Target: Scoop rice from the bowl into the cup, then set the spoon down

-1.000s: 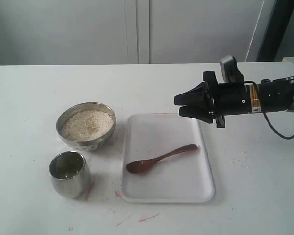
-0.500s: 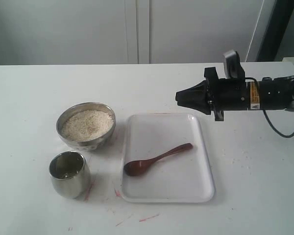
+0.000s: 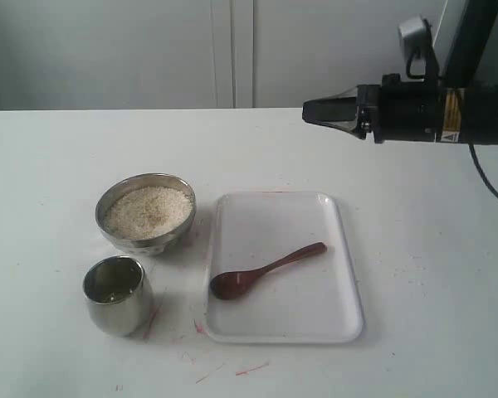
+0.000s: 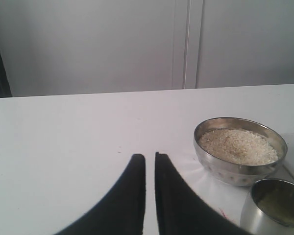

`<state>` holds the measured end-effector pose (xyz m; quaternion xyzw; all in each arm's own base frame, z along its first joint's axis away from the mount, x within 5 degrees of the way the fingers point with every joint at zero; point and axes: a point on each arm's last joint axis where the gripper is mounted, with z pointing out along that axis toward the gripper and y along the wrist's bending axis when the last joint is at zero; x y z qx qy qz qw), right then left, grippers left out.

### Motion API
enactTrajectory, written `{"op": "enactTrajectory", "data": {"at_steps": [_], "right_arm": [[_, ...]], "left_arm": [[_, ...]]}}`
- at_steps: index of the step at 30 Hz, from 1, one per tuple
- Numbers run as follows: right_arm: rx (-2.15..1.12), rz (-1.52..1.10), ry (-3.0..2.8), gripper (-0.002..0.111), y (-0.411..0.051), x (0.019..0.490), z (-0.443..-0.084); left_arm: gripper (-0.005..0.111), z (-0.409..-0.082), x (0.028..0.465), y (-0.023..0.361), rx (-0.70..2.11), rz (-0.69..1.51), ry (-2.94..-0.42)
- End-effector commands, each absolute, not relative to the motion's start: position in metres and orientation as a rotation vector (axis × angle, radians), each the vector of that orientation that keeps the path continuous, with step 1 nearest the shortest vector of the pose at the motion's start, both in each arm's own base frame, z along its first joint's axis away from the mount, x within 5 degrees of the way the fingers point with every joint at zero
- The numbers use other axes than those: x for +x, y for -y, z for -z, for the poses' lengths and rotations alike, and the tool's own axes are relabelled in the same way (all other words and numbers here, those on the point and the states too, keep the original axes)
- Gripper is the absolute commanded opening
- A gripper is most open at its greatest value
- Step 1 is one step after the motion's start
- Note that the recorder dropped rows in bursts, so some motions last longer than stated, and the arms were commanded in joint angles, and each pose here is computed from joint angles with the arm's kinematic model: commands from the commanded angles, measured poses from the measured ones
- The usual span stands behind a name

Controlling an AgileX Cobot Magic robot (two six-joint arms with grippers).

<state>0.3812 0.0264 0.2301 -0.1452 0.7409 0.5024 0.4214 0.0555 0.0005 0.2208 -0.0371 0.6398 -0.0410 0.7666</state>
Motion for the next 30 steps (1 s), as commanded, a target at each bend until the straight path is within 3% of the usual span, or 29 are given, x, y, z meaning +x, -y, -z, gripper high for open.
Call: {"op": "enactTrajectory", "data": {"at_steps": [1, 10, 30], "right_arm": [[-0.438, -1.204, -1.769, 0.0, -0.027, 0.371, -0.259], [-0.452, -0.979, -1.794, 0.0, -0.027, 0.338, -0.322], [0.004, -0.251, -1.68, 0.0, 0.001, 0.19, -0.351]], "left_arm": [[0.014, -0.223, 0.055, 0.0, -0.083, 0.094, -1.377], [0.014, -0.223, 0.055, 0.0, -0.083, 0.094, -1.377], [0.014, -0.223, 0.055, 0.0, -0.083, 0.094, -1.377]]}}
